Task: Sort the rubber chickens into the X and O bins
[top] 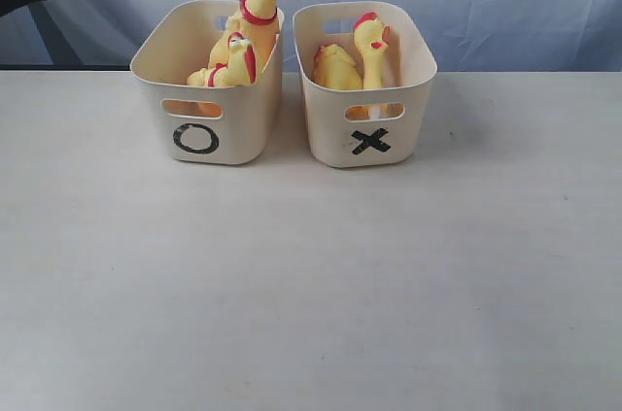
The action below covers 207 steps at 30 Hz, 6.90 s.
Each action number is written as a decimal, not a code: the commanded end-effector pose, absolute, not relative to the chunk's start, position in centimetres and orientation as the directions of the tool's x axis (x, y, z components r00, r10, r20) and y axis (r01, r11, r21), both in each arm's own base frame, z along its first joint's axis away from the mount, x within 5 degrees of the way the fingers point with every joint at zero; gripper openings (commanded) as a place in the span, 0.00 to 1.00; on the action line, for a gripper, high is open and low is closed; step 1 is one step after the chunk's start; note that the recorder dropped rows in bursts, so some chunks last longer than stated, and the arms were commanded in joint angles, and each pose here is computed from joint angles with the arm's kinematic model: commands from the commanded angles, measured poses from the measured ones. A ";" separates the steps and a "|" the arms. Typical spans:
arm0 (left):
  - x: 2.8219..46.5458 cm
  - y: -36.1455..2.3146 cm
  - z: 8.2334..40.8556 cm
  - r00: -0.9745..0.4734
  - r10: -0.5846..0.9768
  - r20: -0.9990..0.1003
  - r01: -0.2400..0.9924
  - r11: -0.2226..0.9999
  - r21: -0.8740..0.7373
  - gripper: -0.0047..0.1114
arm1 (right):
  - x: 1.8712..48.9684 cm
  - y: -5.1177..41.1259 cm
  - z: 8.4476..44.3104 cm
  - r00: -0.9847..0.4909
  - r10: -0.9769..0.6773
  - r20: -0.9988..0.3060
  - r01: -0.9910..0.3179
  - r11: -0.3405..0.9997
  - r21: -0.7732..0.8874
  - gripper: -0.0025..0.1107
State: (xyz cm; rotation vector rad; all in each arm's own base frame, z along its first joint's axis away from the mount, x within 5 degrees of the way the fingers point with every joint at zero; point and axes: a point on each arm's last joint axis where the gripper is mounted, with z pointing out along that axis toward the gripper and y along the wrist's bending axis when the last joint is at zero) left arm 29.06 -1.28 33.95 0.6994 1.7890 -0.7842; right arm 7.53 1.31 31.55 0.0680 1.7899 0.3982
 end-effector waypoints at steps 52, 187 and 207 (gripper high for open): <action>8.0 -4.7 36.3 0.101 0.099 -0.990 0.514 0.847 0.137 0.04 | 0.4 -3.3 32.8 0.208 0.374 -0.904 0.170 0.896 0.410 0.02; 5.5 0.4 19.2 0.080 -0.994 0.076 -0.139 -0.086 -0.987 0.04 | 5.5 0.1 18.7 -0.183 0.700 -0.690 0.098 0.712 0.696 0.02; 5.5 1.1 19.3 0.105 -0.961 -0.257 -0.168 0.237 -0.957 0.04 | 5.5 0.1 18.8 -0.181 0.701 -0.689 0.094 0.710 0.698 0.02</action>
